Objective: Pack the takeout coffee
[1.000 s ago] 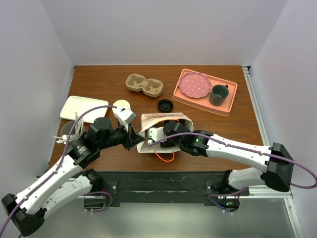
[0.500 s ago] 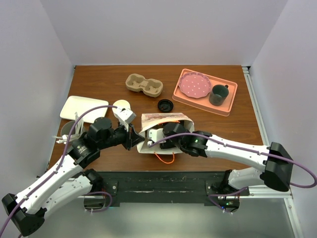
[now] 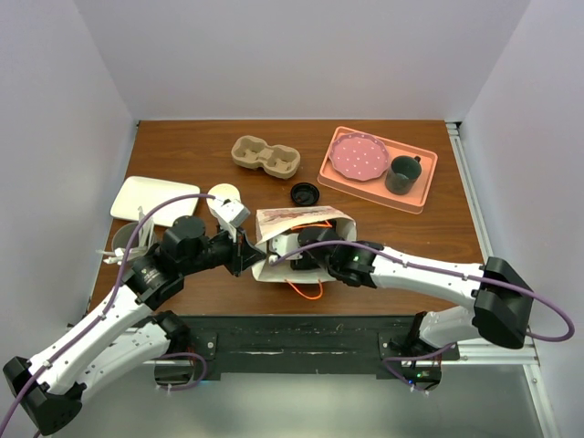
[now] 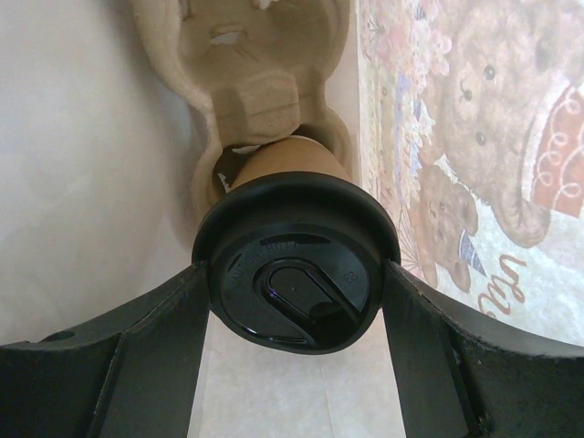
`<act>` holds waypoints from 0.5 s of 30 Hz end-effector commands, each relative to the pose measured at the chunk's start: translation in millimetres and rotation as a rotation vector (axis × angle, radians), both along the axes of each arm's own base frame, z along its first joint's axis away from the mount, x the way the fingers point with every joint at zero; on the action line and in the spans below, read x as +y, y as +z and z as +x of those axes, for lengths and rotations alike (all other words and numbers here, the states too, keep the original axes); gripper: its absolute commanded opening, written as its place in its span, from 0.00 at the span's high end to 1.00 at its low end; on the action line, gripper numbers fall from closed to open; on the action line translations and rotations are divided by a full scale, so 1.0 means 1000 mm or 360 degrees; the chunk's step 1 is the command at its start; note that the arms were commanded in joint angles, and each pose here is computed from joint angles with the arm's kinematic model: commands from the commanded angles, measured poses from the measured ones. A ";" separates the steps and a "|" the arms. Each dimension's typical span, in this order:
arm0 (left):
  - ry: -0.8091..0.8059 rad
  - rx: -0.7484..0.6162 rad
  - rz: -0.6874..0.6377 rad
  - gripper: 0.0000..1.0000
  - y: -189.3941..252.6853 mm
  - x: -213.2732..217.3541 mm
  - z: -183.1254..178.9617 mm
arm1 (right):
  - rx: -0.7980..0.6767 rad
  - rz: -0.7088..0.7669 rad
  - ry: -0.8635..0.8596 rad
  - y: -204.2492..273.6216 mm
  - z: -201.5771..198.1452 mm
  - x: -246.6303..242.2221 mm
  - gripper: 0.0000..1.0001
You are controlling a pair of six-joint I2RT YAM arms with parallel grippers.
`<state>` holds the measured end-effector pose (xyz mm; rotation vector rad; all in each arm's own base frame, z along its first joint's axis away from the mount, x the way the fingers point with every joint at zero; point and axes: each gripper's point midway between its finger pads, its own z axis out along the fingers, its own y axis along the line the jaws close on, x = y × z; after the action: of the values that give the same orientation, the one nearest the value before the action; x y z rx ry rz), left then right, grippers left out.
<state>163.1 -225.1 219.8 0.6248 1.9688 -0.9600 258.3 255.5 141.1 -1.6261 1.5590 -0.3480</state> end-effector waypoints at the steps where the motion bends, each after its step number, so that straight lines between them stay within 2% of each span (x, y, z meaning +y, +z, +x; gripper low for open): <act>1: -0.0022 -0.0071 -0.0089 1.00 0.024 -0.004 -0.001 | 0.0010 0.0102 -0.0040 -0.003 0.006 0.006 0.74; 6: -0.0019 -0.0067 -0.0096 1.00 0.025 -0.004 -0.001 | 0.0020 0.0111 -0.0055 -0.007 0.006 0.005 0.57; 11: -0.0015 -0.0067 -0.0099 1.00 0.026 -0.005 0.001 | 0.0006 0.0119 -0.0060 -0.001 0.007 0.005 0.43; 13: -0.0012 -0.0069 -0.0095 1.00 0.026 -0.006 0.003 | -0.0008 0.0142 -0.0077 0.005 0.009 0.006 0.34; 15: -0.0007 -0.0072 -0.0095 1.00 0.028 -0.007 0.004 | -0.0025 0.0159 -0.0087 0.011 0.011 0.007 0.30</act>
<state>163.9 -225.1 219.2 0.6144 1.9753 -0.9594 263.2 258.4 139.1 -1.5844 1.5768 -0.3329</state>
